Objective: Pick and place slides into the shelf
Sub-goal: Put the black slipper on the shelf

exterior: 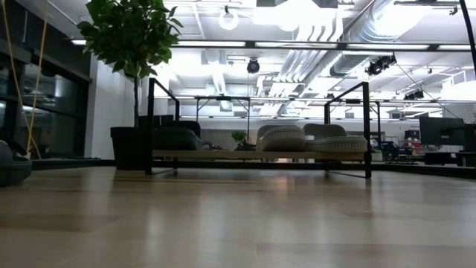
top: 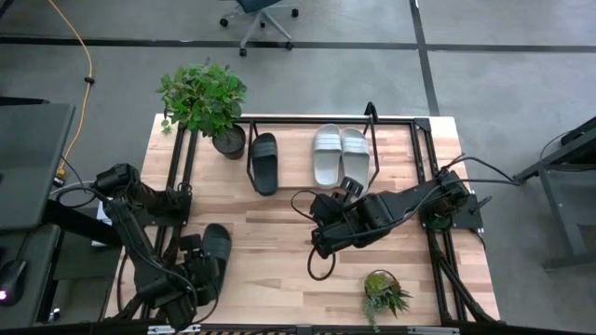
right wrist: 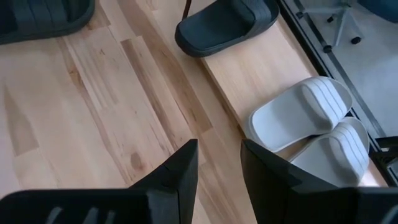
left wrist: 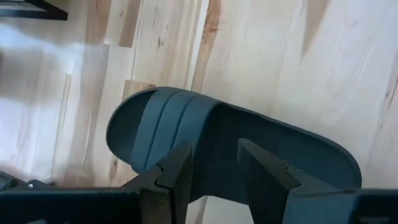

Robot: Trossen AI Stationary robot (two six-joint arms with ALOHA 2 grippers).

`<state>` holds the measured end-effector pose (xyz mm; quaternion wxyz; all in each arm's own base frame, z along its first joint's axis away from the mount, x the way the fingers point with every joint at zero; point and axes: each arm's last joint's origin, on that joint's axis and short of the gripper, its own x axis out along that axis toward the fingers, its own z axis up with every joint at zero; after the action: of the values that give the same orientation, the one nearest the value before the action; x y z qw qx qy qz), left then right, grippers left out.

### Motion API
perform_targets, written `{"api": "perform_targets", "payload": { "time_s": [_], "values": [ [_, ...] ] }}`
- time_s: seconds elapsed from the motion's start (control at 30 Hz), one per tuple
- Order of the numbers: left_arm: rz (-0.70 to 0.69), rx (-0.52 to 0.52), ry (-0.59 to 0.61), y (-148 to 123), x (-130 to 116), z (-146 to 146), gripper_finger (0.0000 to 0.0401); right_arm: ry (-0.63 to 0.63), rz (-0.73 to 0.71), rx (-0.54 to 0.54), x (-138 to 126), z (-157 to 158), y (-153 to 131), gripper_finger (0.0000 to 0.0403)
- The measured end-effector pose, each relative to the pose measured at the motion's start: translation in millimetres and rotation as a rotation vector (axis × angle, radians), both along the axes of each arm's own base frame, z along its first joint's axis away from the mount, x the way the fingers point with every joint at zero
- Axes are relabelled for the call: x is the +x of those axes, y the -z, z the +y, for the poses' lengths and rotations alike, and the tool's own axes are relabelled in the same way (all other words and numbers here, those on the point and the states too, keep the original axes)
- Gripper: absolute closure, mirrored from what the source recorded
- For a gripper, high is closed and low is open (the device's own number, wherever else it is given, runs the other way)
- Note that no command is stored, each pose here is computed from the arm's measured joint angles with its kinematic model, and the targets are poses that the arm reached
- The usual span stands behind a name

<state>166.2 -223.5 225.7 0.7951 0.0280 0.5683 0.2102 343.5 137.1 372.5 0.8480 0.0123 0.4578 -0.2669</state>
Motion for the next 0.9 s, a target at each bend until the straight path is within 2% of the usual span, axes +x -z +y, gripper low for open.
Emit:
{"api": "perform_targets", "payload": {
  "time_s": [0.13, 0.57, 0.9],
  "values": [
    [-0.01, -0.009, 0.002, 6, 0, 0, 0.0284, 0.001, -0.002, -0.003, 0, 0, 0, 0.0289],
    [0.047, 0.004, 0.112, 24, -2, 3, 0.0272, 0.001, -0.009, 0.001, 1, 0, 0, 0.0289],
    [0.037, 0.055, 0.143, 26, -3, 6, 0.0272, 0.001, -0.015, 0.005, 1, 1, 0, 0.0289]
  ]
}}
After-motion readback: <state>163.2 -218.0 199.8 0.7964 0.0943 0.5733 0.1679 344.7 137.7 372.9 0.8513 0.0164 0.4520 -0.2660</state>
